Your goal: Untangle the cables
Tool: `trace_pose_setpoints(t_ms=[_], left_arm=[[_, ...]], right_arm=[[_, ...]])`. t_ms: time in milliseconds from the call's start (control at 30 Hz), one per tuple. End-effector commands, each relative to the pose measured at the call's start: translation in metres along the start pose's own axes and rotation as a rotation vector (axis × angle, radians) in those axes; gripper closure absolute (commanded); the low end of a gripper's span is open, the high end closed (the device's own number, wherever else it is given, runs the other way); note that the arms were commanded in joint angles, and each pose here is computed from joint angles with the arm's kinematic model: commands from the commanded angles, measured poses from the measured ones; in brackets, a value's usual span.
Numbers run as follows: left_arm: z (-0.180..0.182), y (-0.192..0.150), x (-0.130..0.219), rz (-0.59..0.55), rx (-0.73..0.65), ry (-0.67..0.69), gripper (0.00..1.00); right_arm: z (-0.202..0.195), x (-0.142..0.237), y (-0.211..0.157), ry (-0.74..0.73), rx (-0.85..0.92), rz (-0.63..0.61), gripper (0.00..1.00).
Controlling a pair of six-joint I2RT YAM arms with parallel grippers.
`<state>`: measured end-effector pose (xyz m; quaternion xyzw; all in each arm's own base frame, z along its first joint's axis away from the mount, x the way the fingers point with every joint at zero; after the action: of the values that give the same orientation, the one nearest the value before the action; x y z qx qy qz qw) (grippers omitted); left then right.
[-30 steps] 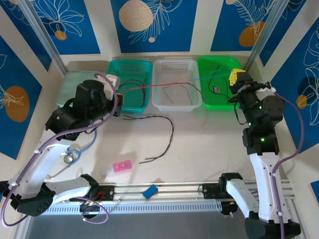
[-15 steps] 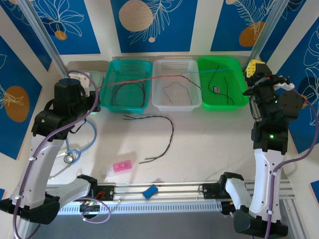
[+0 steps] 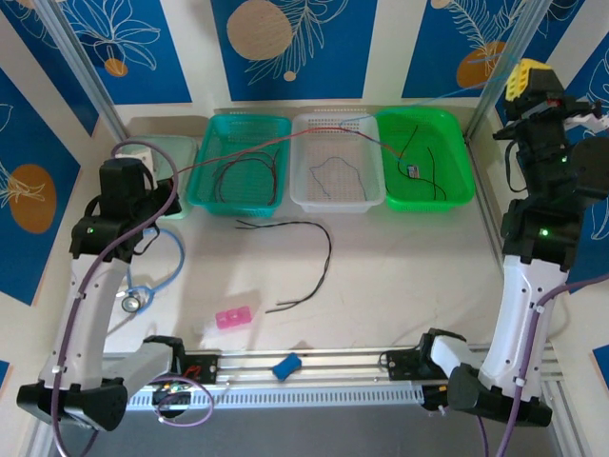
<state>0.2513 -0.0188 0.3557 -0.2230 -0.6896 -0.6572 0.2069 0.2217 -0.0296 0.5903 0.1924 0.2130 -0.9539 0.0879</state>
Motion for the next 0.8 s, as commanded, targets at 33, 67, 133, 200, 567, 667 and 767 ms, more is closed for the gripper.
trace_pose_setpoints(t_ms=[33, 67, 133, 200, 567, 667, 767], left_arm=[[0.016, -0.014, -0.006, 0.009, 0.09, 0.011, 1.0], [0.021, -0.017, -0.007, 0.014, 0.106, 0.021, 1.0], [0.031, -0.024, -0.009, 0.017, 0.15, 0.034, 1.0], [0.039, -0.028, -0.011, 0.014, 0.191, 0.04, 1.0], [0.067, -0.052, -0.027, 0.039, 0.336, 0.04, 1.0], [0.072, -0.059, -0.031, 0.046, 0.376, 0.044, 1.0], [0.076, -0.062, -0.032, 0.038, 0.395, 0.05, 1.0]], right_arm=[[0.026, -0.002, -0.009, 0.07, 0.029, 0.02, 1.0], [0.028, -0.002, -0.01, 0.075, 0.033, 0.02, 1.0], [0.033, -0.003, -0.01, 0.085, 0.039, 0.018, 1.0], [0.036, -0.005, -0.01, 0.09, 0.042, 0.018, 1.0], [0.059, -0.015, -0.019, 0.129, 0.053, 0.041, 1.0], [0.068, -0.015, -0.023, 0.147, 0.061, 0.048, 1.0], [0.078, -0.016, -0.027, 0.163, 0.077, 0.05, 1.0]])
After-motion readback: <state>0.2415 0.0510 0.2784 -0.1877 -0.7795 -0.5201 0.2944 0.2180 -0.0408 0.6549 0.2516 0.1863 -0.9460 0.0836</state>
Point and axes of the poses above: each hand's point on the last joint's axis, 136 mm out from that joint toward the fingers, its own x axis back along the fingers, its own z axis along the line the jaws close on, y = z × x, the point moved 7 cm from there along x, back along the fingers, and after that the axes turned 12 degrees about -x, right-handed, at the moved point
